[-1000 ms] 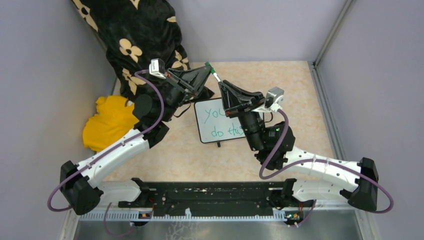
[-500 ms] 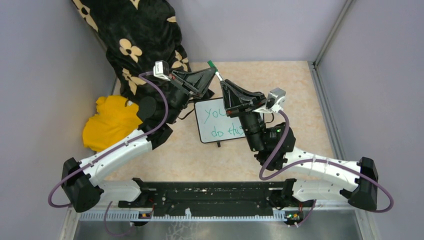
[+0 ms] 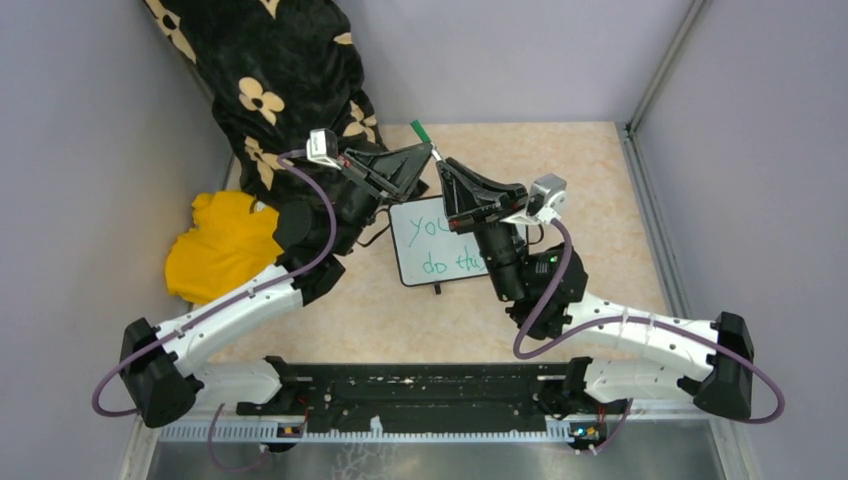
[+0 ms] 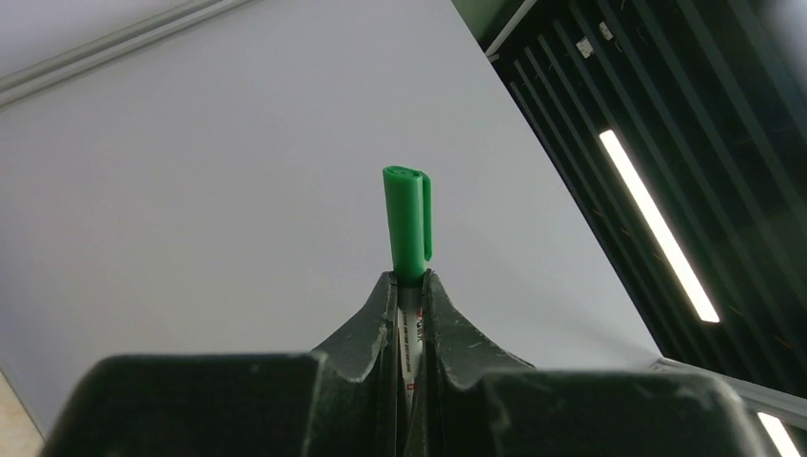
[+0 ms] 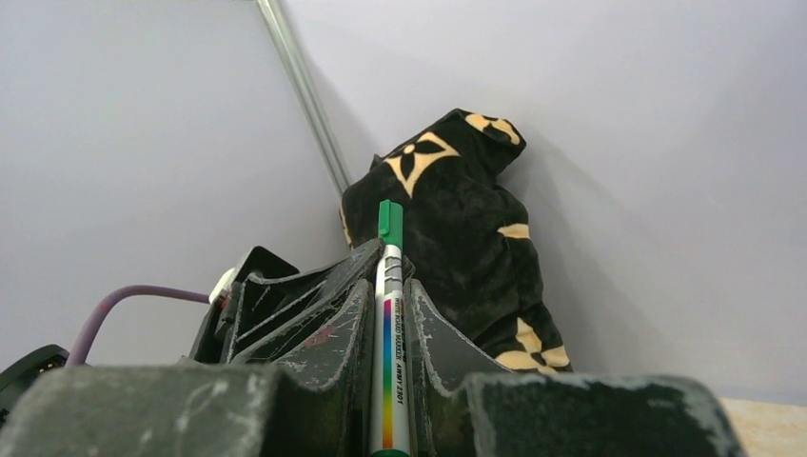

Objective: Write a sentence on the whiteboard
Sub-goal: Close the whiteboard marker at the center of the board.

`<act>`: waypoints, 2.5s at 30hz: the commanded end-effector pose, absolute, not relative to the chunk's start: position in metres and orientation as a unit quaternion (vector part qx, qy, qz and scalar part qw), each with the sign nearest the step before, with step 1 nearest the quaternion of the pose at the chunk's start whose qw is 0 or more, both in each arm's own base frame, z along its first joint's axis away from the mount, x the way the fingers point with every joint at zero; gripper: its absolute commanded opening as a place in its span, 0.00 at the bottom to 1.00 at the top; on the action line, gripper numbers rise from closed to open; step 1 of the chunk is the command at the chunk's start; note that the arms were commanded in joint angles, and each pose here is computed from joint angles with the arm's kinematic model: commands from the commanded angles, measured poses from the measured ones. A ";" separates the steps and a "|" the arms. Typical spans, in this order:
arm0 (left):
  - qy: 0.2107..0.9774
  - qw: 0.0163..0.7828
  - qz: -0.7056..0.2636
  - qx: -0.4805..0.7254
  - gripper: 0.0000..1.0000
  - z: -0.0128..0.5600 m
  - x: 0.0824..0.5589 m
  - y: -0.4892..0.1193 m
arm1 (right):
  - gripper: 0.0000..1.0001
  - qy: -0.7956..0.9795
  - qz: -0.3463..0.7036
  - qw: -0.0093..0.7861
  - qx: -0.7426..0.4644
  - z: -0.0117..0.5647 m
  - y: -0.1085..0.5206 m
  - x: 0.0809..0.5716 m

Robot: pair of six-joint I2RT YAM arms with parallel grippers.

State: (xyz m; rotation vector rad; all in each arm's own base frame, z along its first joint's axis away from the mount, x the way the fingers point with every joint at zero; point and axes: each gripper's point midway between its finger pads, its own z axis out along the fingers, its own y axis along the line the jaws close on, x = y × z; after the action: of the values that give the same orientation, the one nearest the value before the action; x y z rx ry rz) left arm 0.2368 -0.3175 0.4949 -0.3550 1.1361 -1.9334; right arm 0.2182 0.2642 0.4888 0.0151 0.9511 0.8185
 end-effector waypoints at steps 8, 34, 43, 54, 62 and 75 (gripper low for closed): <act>0.484 0.452 -0.744 -0.092 0.86 0.479 0.204 -0.311 | 0.00 0.430 0.417 0.800 -0.031 0.514 0.273 0.203; 0.440 0.500 -0.745 -0.034 0.74 0.512 0.237 -0.263 | 0.00 0.442 0.438 0.780 -0.058 0.502 0.277 0.193; 0.431 0.501 -0.750 -0.023 0.52 0.516 0.234 -0.264 | 0.00 0.447 0.436 0.779 -0.058 0.499 0.279 0.195; 0.428 0.494 -0.756 -0.013 0.18 0.512 0.231 -0.267 | 0.00 0.454 0.434 0.776 -0.061 0.496 0.285 0.197; 0.450 0.457 -0.767 0.010 0.00 0.496 0.225 -0.279 | 0.00 0.457 0.432 0.775 -0.063 0.494 0.290 0.200; 0.475 0.431 -0.767 0.034 0.00 0.474 0.204 -0.310 | 0.00 0.461 0.424 0.777 -0.063 0.495 0.296 0.205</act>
State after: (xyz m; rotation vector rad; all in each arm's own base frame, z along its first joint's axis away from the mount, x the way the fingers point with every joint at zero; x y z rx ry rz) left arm 0.2392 -0.2787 0.4989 -0.1183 1.0723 -1.8515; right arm 0.2071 0.2938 0.4711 -0.1483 1.0453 0.8936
